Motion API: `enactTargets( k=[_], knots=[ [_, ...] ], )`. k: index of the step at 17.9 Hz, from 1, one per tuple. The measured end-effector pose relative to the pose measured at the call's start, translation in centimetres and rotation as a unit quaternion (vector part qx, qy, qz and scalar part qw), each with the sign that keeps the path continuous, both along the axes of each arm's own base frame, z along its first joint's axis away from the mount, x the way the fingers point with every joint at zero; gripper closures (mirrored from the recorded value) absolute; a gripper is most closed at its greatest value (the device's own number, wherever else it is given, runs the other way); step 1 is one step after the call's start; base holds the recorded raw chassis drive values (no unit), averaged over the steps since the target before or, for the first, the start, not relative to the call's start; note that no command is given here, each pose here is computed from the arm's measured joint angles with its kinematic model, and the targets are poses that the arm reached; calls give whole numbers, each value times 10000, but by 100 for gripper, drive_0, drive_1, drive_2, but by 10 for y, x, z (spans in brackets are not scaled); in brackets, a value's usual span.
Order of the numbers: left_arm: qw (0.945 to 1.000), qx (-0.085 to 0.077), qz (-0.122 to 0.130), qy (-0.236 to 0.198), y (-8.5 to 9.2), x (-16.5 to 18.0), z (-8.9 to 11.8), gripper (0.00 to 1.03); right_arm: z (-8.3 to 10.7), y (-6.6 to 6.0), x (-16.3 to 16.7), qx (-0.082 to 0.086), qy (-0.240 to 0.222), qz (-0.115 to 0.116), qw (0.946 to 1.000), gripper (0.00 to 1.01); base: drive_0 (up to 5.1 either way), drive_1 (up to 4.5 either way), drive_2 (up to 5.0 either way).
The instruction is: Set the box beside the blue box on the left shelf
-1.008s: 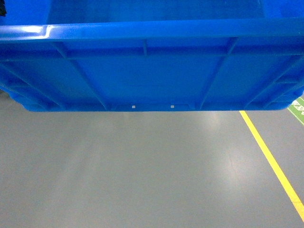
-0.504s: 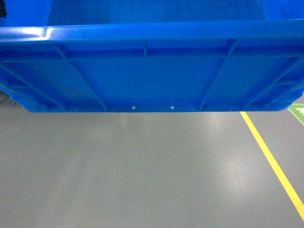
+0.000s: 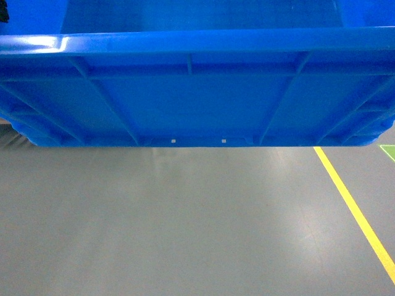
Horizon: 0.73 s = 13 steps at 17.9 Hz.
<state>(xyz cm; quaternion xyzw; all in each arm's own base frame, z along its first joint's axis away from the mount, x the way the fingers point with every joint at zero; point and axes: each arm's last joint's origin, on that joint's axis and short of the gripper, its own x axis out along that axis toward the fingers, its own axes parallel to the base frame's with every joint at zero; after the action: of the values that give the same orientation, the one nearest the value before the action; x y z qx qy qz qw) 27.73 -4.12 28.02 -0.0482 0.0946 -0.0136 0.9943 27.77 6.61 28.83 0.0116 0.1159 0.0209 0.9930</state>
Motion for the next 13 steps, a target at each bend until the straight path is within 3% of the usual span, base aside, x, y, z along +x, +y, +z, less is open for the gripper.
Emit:
enactTargets(
  k=[13],
  knots=[
    [10000,-4,-1,-2,0,0,0,73,0,0,0,0,-8,-1,10000,94,-8,421,-437]
  ],
)
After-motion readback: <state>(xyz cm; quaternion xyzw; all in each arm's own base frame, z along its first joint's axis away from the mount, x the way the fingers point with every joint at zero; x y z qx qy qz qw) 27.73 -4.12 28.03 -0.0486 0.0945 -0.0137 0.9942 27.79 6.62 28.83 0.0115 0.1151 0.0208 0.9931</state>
